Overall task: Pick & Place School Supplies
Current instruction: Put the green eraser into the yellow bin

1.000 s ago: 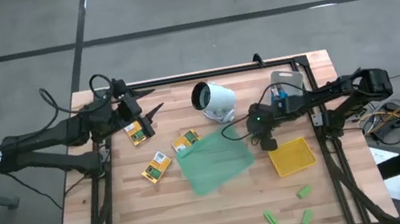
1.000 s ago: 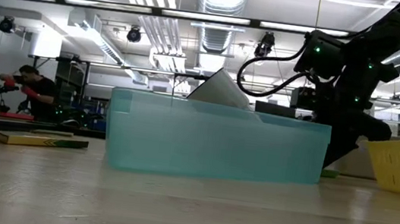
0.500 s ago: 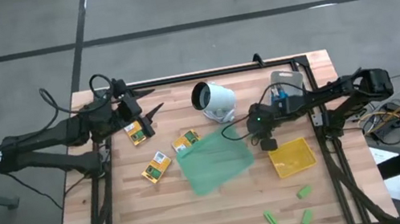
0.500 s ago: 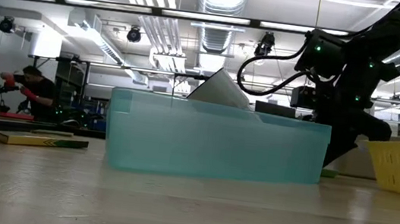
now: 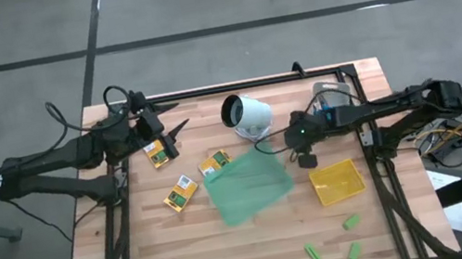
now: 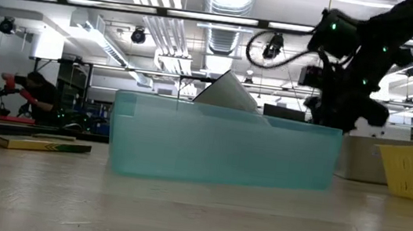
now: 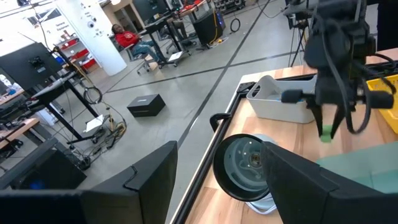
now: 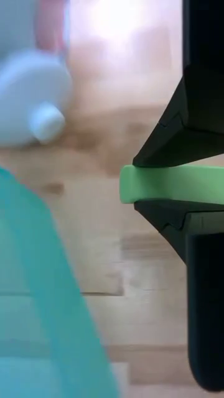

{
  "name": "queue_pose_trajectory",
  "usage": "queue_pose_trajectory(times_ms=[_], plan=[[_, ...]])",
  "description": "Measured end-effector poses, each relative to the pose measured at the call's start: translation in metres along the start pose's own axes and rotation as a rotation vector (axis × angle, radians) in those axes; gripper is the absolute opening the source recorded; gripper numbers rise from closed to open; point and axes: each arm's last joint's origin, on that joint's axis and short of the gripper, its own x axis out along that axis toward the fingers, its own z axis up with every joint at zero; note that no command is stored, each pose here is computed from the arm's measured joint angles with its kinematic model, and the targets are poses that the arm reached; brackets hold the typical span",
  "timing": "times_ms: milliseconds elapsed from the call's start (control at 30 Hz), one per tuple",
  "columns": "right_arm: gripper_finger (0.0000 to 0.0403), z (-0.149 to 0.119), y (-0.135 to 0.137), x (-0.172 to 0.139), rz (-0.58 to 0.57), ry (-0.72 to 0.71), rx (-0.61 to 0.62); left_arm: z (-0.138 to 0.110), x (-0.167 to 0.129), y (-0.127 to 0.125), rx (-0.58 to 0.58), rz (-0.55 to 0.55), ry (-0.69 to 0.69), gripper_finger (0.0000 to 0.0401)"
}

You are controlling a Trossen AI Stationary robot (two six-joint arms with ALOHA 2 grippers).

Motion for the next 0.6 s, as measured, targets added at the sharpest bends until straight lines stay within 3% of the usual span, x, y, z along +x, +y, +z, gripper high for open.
queue_pose_trajectory(times_ms=[267,467,600], plan=[[0.0074,0.024,-0.009,-0.063,-0.070,-0.029,0.070,0.000,0.000,0.000,0.000,0.000,0.000,0.0236],[0.0075,0.025,-0.008,-0.116,0.071,-0.090,0.078,0.000,0.000,0.000,0.000,0.000,0.000,0.0236],[0.0075,0.011,-0.003,-0.129,0.127,-0.072,0.156,0.000,0.000,0.000,0.000,0.000,0.000,0.0236]])
